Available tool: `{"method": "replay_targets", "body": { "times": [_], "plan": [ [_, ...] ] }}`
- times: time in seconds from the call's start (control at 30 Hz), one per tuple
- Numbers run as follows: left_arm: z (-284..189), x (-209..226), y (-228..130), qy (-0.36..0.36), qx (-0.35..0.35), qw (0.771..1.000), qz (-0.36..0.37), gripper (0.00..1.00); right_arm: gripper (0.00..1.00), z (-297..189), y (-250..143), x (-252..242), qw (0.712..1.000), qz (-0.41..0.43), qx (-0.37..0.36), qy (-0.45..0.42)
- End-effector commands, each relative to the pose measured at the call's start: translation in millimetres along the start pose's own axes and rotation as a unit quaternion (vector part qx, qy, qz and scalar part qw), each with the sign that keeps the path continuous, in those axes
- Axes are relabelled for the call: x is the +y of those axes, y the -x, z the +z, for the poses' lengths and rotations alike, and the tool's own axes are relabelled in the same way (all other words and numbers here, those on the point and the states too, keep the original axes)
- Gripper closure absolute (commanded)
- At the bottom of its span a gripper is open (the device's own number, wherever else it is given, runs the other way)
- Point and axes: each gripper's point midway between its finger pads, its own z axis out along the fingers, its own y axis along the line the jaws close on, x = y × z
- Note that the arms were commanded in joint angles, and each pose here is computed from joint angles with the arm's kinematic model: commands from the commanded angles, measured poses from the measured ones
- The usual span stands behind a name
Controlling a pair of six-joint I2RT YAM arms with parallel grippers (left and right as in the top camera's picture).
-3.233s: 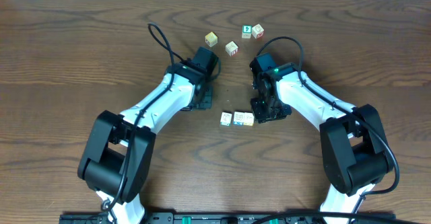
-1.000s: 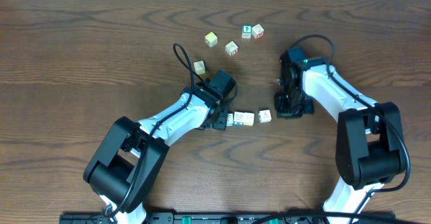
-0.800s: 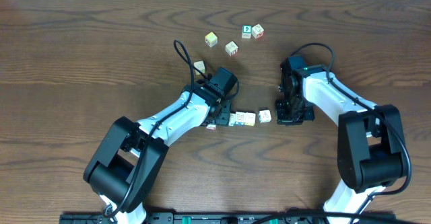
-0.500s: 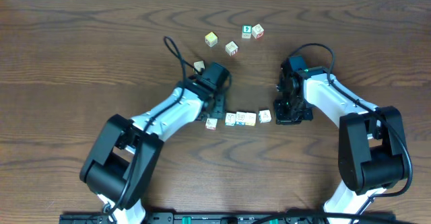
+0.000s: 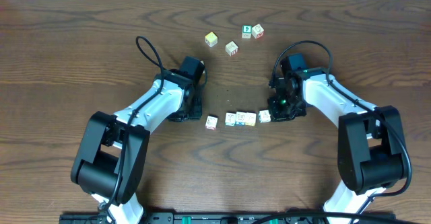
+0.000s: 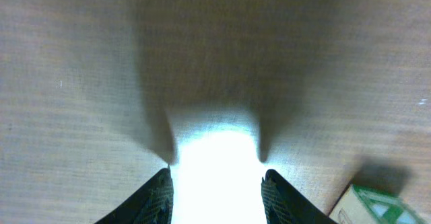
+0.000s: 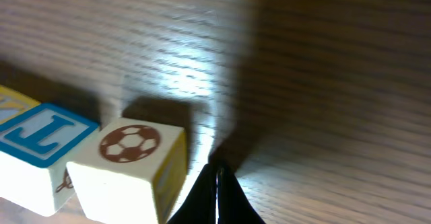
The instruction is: Lift 5 blocks
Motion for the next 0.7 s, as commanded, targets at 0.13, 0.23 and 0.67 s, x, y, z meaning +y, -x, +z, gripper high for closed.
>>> {"method": "replay_targets", "body": {
  "times": [0.13,0.23,0.67],
  "plan": [
    [-6.4,-0.2,-15.2,-0.004,0.023,1.0,0.003,0.59,0.99,17.4,-17.7,17.9,0.999,-0.038,0.035,0.014],
    [-5.0,-6.1,-22.2,-0.022,0.038,0.999,0.003,0.6,0.99,18.5,-19.2,22.5,0.998,-0.045,0.037,0.013],
    [-5.4,-43.5,-36.8,-0.031,0.028,0.997,0.065,0.86,0.99,19.1,-19.7,24.0,0.998,-0.041,0.037,0.011]
  ]
}}
